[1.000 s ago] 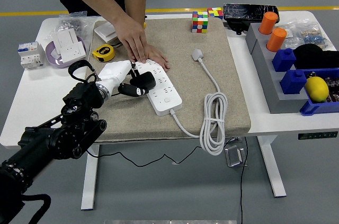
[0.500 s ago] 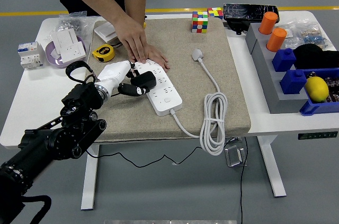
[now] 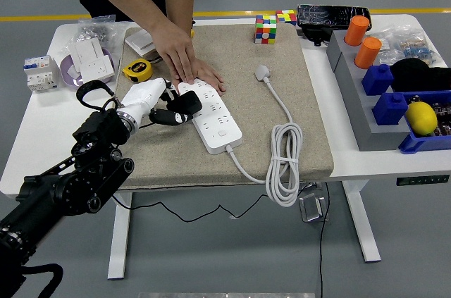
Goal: Pick up the plug,place it near the board,insert it into the board,press the button
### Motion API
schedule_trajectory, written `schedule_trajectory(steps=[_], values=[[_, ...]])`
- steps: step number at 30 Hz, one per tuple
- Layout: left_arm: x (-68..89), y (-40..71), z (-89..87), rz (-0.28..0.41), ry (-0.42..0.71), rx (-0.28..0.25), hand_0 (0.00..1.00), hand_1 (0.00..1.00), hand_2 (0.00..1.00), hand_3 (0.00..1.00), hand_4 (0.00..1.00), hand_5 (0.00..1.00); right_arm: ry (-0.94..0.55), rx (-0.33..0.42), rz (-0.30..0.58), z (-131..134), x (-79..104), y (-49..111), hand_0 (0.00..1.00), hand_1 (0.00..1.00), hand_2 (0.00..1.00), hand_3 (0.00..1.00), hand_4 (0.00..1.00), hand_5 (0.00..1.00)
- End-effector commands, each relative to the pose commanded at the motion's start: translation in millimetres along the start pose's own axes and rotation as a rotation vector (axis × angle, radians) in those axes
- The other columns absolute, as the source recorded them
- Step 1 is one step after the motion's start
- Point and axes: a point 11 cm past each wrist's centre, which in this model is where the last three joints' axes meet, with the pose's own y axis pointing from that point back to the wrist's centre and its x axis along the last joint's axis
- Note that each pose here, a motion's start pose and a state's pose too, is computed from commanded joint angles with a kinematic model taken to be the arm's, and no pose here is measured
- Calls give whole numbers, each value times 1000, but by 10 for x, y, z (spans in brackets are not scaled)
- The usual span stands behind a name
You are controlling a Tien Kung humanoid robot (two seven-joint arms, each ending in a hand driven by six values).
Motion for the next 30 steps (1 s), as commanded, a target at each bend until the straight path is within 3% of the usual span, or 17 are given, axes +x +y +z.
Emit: schedule_trajectory(steps=[5, 10, 14, 20, 25, 30], values=[[172, 77, -18, 63, -37, 1, 466, 590, 474, 330, 641, 314, -2, 0, -5, 8, -24, 3, 998, 919, 855, 857, 998, 998], [382, 242, -39, 151, -83, -10, 465, 589, 474, 330, 641, 314, -7, -3, -8, 20, -38, 4, 998, 919, 854, 857, 998, 998], [461, 362, -99, 193, -95, -10, 465, 589, 474, 330, 641, 314, -9, -6, -9, 42, -46, 2, 998, 919, 854, 857, 998, 998], [350, 452, -320, 185, -110, 26, 463, 588, 475, 334, 643, 320, -13, -9, -10, 53, -50, 1, 998, 919, 854, 857, 998, 998], [194, 458, -514, 144, -126, 66, 466, 586, 480, 342, 649, 320, -14, -6, -12, 38, -60, 5, 998, 919, 854, 857, 998, 998], [96, 477, -597, 127, -129, 74, 460, 590, 494, 353, 666, 325, -17, -3, -19, 41, -77, 8, 998, 916, 854, 857, 998, 998]])
